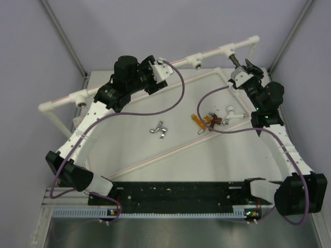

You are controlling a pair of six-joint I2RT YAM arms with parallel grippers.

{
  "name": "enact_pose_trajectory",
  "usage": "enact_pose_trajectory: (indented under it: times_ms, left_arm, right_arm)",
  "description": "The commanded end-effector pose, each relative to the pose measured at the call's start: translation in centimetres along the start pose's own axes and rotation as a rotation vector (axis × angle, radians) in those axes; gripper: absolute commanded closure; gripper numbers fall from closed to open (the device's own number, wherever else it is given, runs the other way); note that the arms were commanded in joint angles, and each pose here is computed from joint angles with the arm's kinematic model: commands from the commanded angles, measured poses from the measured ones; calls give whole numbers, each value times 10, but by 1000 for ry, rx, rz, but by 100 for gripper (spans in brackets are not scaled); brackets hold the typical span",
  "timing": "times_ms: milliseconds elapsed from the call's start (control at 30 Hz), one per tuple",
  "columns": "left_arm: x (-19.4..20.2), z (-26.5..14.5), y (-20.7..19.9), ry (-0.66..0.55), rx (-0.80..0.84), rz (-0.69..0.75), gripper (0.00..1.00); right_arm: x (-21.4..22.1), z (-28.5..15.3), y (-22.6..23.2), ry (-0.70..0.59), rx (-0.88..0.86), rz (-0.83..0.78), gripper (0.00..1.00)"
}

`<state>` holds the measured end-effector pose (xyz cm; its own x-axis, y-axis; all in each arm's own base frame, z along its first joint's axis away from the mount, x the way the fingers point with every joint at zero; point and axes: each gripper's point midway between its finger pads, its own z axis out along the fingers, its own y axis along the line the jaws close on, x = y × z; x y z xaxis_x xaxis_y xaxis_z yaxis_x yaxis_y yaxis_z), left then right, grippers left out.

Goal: Install the water faucets

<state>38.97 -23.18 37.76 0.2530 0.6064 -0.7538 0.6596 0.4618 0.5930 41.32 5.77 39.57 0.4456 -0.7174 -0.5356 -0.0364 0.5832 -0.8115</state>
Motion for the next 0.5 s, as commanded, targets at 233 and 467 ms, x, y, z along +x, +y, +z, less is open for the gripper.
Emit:
enact_pose_trajectory:
  times_ms: [233, 467]
  left_arm:
    - [-11, 4, -13, -33, 60, -22, 30]
    - [-11, 4, -15, -35, 65, -24, 30]
  right_arm:
    - [-54, -1, 4, -108, -20, 856, 100]
    - [-74, -5, -17, -189, 150, 1922, 100]
